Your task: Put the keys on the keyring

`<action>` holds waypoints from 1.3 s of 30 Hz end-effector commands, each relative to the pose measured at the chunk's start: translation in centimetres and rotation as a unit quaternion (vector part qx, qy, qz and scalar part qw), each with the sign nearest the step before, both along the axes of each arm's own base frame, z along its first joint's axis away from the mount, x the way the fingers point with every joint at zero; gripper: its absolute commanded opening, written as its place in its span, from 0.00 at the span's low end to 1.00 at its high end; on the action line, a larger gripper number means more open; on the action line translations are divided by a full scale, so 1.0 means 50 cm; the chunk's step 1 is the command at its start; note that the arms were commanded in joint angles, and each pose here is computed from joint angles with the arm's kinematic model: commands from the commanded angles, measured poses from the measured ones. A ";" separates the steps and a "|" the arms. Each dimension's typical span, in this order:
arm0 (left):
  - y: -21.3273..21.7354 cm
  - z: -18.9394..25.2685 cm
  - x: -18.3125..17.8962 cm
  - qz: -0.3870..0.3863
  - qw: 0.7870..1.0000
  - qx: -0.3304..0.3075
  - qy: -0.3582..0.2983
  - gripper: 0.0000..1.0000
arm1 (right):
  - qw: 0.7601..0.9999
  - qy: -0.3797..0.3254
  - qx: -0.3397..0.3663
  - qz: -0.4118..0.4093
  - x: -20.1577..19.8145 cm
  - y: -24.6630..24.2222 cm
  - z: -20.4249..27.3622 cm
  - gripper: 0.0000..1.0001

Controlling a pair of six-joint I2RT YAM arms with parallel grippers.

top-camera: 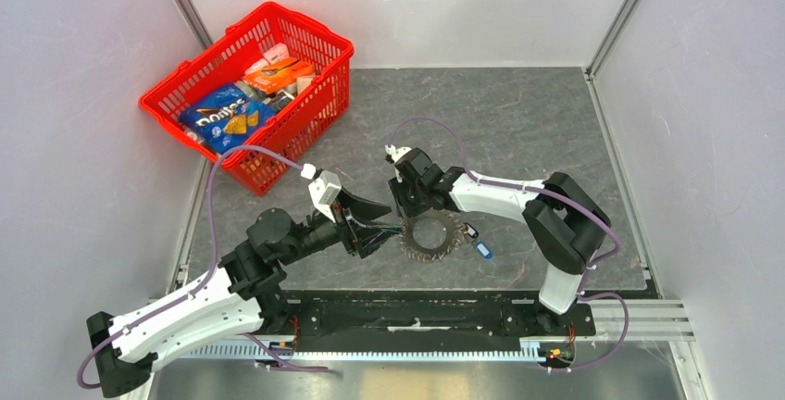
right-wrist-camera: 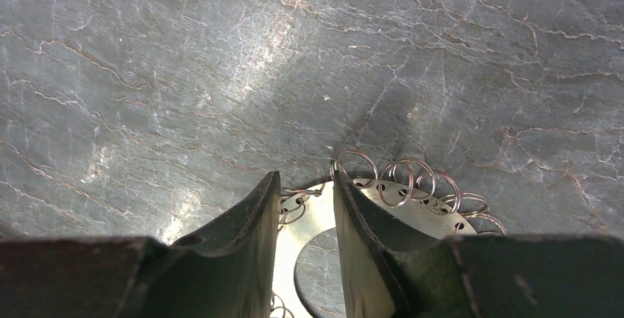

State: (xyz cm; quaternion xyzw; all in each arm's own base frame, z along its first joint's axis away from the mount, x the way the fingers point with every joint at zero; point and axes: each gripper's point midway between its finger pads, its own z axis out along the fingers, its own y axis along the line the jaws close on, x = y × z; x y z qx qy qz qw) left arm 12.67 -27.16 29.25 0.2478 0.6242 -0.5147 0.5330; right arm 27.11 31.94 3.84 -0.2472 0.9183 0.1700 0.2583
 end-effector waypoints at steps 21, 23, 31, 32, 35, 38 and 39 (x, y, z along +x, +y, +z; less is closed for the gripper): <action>0.000 0.011 0.010 0.010 1.000 -0.004 -0.021 0.65 | 0.999 -0.028 0.014 0.006 0.000 -0.010 0.036 0.39; 0.000 0.011 0.010 0.010 1.000 -0.003 -0.021 0.65 | 0.999 -0.029 0.014 0.007 0.000 -0.010 0.036 0.39; 0.001 0.011 0.010 0.010 1.000 -0.004 -0.020 0.65 | 0.999 -0.041 0.010 0.012 0.000 -0.019 0.059 0.39; 0.001 0.012 0.009 0.009 1.000 -0.005 -0.021 0.65 | 0.999 -0.045 0.006 0.012 0.001 -0.023 0.062 0.39; 0.001 0.012 0.009 0.009 1.000 -0.005 -0.021 0.64 | 0.998 -0.050 -0.014 0.022 -0.002 -0.038 0.068 0.38; 0.002 0.015 0.008 0.009 1.000 -0.007 -0.022 0.65 | 0.997 -0.053 -0.029 0.040 -0.005 -0.047 0.072 0.36; 0.003 0.016 0.007 0.009 1.000 -0.008 -0.022 0.65 | 0.997 -0.052 -0.032 0.046 -0.007 -0.049 0.072 0.35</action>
